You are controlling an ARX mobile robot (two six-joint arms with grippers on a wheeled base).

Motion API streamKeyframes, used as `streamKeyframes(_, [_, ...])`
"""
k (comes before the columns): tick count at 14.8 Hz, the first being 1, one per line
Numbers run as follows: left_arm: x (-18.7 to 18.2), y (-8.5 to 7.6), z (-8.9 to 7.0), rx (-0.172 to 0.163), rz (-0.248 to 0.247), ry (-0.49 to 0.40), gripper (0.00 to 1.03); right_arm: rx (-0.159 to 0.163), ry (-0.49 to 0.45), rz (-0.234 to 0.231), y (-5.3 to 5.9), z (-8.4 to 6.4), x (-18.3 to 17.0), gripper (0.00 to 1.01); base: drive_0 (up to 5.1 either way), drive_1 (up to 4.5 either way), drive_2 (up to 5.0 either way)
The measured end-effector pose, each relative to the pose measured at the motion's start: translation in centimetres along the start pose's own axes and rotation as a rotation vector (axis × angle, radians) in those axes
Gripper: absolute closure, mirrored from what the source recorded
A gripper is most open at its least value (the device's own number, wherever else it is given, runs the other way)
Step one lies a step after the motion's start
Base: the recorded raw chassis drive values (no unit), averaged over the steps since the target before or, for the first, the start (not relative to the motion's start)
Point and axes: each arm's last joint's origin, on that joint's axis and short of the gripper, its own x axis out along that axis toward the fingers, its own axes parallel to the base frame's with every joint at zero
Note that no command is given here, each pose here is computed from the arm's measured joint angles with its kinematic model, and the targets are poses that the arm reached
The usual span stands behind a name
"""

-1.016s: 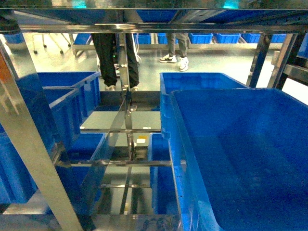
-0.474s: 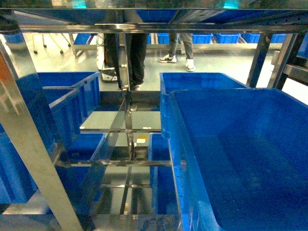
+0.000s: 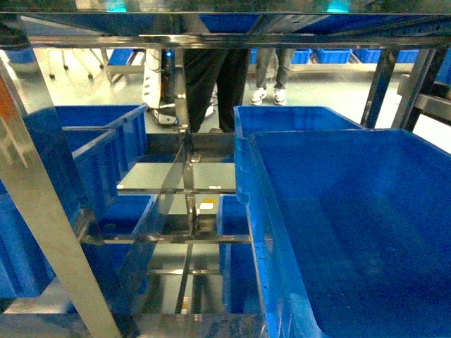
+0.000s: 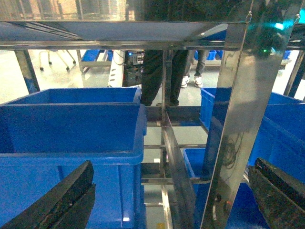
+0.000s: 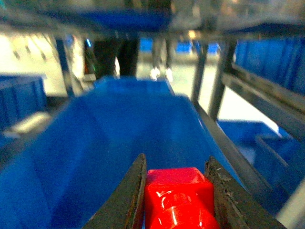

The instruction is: Pick red block from blue box to shelf

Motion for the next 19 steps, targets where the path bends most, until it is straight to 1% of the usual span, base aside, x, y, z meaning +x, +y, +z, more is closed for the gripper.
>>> streamKeyframes(1, [0.0,0.0,0.0,0.0,0.0,0.0,0.05,-0.028,0.067,-0.01,0.1,-0.1,0.1,0.72,0.0,0.0,0.0])
streamKeyframes(2, [0.0,0.0,0.0,0.0,0.0,0.0,0.05,-0.077,0.171,-0.011,0.1,-0.3,0.5,0.72,0.0,0.0,0.0])
streamKeyframes(3, [0.0,0.0,0.0,0.0,0.0,0.0,0.05,-0.094,0.199,-0.005,0.3,-0.2,1.0,0.72,0.0,0.0,0.0])
streamKeyframes(4, [0.0,0.0,0.0,0.0,0.0,0.0,0.05,-0.098,0.197,0.021,0.6,0.2,1.7,0.72,0.0,0.0,0.0])
streamKeyframes(6, [0.0,0.0,0.0,0.0,0.0,0.0,0.05,-0.11,0.189,0.063,1.8,0.7,3.9,0.72,0.0,0.0,0.0])
streamKeyframes(7, [0.0,0.0,0.0,0.0,0.0,0.001,0.05,-0.118,0.177,0.067,2.5,0.8,5.7,0.72,0.0,0.0,0.0])
streamKeyframes(8, [0.0,0.0,0.0,0.0,0.0,0.0,0.05,-0.134,0.16,0.052,3.0,1.0,7.4,0.7,0.0,0.0,0.0])
streamKeyframes(9, [0.0,0.0,0.0,0.0,0.0,0.0,0.05,-0.162,0.142,0.043,3.7,0.7,9.0,0.57,0.0,0.0,0.0])
streamKeyframes(10, [0.0,0.0,0.0,0.0,0.0,0.0,0.05,-0.179,0.147,0.035,4.2,0.1,10.0,0.44,0.0,0.0,0.0])
streamKeyframes(11, [0.0,0.0,0.0,0.0,0.0,0.0,0.05,-0.192,0.155,0.037,4.5,-0.2,10.0,0.33,0.0,0.0,0.0])
streamKeyframes(12, [0.0,0.0,0.0,0.0,0.0,0.0,0.05,-0.216,0.127,0.025,4.8,0.3,8.9,0.21,0.0,0.0,0.0])
streamKeyframes(13, [0.0,0.0,0.0,0.0,0.0,0.0,0.05,-0.23,0.087,0.04,5.1,0.9,7.3,0.08,0.0,0.0,0.0])
streamKeyframes(14, [0.0,0.0,0.0,0.0,0.0,0.0,0.05,-0.142,-0.042,0.041,4.8,1.6,6.5,0.13,0.0,0.0,0.0])
streamKeyframes(15, [0.0,0.0,0.0,0.0,0.002,0.0,0.05,-0.064,-0.093,0.016,4.1,1.6,6.3,0.24,0.0,0.0,0.0])
streamKeyframes(16, [0.0,0.0,0.0,0.0,-0.001,0.0,0.05,-0.031,-0.051,0.008,3.4,0.5,5.8,0.37,0.0,0.0,0.0])
streamKeyframes(17, [0.0,0.0,0.0,0.0,0.0,0.0,0.05,-0.022,0.0,0.018,2.9,-0.7,5.2,0.49,0.0,0.0,0.0])
streamKeyframes(18, [0.0,0.0,0.0,0.0,0.0,0.0,0.05,-0.005,-0.026,0.023,2.6,-0.3,4.9,0.6,0.0,0.0,0.0])
streamKeyframes(19, [0.0,0.0,0.0,0.0,0.0,0.0,0.05,0.009,-0.053,0.017,2.1,0.2,4.5,0.73,0.0,0.0,0.0])
